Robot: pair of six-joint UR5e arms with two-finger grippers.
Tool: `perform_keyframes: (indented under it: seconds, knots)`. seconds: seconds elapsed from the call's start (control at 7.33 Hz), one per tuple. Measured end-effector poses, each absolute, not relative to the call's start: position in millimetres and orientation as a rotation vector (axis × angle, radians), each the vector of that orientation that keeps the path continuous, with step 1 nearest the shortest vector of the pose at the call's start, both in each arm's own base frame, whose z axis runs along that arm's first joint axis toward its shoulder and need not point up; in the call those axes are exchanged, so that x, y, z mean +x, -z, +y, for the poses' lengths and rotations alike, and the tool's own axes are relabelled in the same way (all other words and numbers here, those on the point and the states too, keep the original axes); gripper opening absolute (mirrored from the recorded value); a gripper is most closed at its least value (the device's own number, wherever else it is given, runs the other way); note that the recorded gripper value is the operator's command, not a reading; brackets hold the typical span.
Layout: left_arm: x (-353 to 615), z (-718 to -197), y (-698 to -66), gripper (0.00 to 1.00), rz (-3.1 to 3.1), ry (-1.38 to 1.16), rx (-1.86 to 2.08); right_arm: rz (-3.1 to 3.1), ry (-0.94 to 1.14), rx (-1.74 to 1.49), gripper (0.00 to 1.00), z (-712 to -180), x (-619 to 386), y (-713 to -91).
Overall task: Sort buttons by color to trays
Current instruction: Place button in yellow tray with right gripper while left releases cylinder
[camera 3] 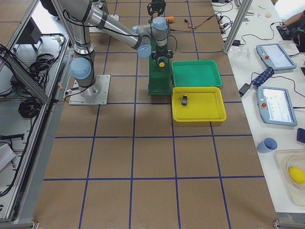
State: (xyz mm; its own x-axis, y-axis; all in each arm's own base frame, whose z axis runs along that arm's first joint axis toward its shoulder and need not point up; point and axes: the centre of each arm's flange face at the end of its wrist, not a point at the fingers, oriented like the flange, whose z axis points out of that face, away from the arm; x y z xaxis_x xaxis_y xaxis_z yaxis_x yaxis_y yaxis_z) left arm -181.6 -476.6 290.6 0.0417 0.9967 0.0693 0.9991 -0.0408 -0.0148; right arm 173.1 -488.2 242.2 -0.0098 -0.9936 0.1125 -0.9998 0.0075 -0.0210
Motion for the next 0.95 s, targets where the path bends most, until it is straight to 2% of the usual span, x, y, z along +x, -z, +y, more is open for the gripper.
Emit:
perform_keyframes:
  seconds: [0.14, 0.27, 0.55, 0.68, 0.95]
  knots:
    - [-180.7, -481.9, -281.7, 0.06, -2.11, 0.066, -2.262, -2.171, -0.134, 2.15, 0.0, -491.5, 170.5, -245.6]
    - [-179.7, -485.7, -274.5, 0.25, -2.102, 0.071, -2.28, -2.156, -0.124, 2.125, 0.0, -500.7, 165.2, -254.7]
    - [-179.2, -488.3, -267.9, 0.95, -2.118, 0.077, -2.269, -2.183, -0.13, 2.05, 0.0, -550.4, 134.8, -287.1]
    - [-178.8, -487.9, -267.5, 1.0, -2.126, 0.078, -2.262, -2.219, -0.133, 2.009, 0.01, -584.3, 102.2, -295.4]
    - [-176.7, -488.0, -273.9, 1.0, -2.149, 0.064, -2.252, -2.208, -0.141, 2.009, 0.04, -624.2, 22.4, -296.2]
